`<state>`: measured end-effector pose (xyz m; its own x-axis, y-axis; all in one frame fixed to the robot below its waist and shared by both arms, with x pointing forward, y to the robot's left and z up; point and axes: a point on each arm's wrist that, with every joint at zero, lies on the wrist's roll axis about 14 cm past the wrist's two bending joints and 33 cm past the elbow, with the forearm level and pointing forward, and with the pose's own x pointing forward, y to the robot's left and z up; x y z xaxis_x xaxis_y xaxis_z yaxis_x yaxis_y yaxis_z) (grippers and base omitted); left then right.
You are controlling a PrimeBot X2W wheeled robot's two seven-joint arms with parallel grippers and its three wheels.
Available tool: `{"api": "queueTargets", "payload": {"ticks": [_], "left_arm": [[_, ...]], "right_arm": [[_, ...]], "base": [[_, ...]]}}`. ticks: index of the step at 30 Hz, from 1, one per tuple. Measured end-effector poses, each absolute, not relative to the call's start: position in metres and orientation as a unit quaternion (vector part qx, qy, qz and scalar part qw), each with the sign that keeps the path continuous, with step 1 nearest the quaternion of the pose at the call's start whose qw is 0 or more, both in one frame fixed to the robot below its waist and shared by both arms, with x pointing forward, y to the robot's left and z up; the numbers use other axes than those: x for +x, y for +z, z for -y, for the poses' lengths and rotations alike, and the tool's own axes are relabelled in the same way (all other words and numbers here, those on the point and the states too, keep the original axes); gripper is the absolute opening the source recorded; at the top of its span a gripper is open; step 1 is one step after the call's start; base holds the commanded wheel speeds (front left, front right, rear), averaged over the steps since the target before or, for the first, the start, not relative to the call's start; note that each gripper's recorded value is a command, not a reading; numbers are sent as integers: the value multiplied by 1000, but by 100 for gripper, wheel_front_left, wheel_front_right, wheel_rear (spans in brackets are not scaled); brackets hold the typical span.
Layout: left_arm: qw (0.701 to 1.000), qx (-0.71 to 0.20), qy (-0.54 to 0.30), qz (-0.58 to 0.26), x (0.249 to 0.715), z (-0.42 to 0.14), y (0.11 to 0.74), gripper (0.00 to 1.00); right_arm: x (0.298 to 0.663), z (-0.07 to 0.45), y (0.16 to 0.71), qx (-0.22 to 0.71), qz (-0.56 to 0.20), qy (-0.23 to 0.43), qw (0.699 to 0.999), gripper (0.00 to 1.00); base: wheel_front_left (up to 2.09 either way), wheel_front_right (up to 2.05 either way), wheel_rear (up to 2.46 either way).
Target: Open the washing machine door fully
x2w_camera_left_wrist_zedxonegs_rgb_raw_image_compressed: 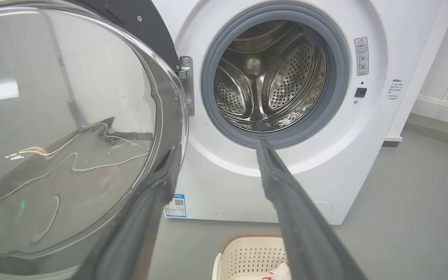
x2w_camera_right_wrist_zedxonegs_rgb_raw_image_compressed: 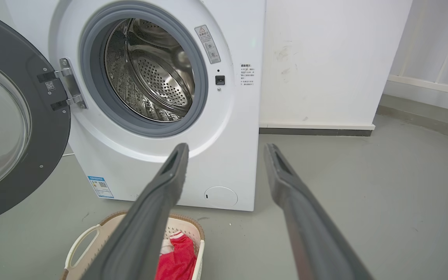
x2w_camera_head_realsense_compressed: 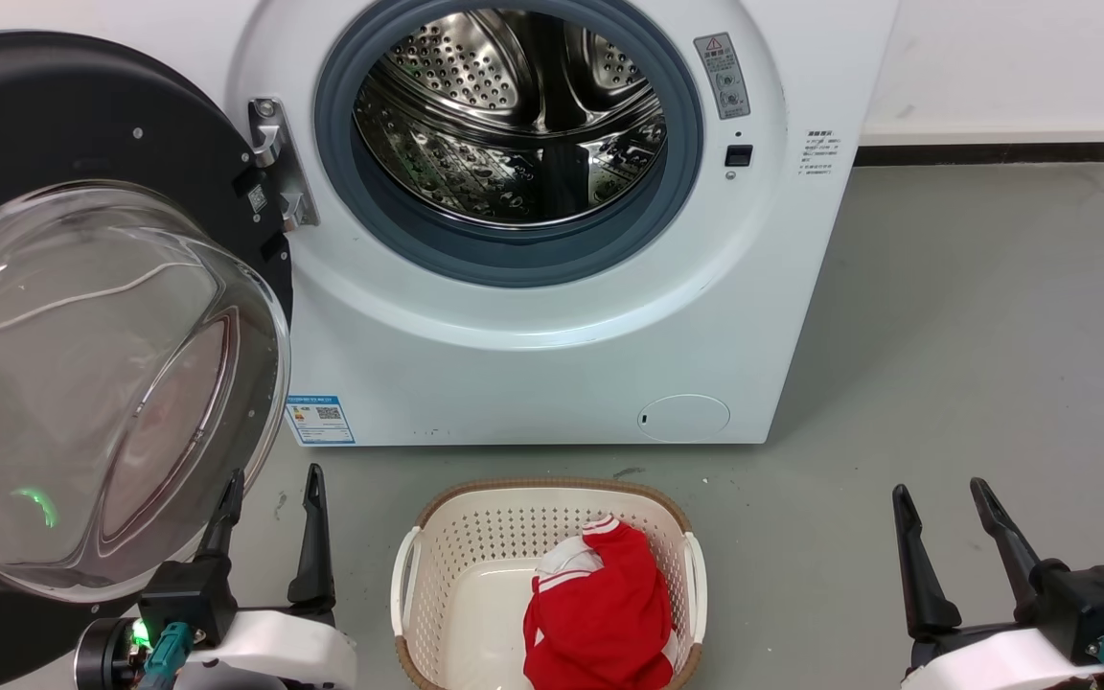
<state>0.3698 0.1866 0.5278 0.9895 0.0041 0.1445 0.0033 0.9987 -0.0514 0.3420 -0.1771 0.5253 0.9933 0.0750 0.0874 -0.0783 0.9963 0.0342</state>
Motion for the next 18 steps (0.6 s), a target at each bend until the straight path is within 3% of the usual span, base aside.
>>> {"api": "queueTargets", "payload": {"ticks": [4, 5, 18], "left_arm": [[997, -24, 0, 73, 370, -186, 528, 100], [997, -23, -1, 73, 370, -186, 528, 0], [993, -117, 24, 15, 365, -196, 499, 0]], "right_arm": [[342, 178, 525, 20, 43, 38, 998, 100], [342, 178, 525, 20, 42, 38, 998, 0], [340, 182, 505, 119, 9, 25, 993, 0]], "base": [[0, 0, 0], [0, 0, 0], [0, 0, 0]]}}
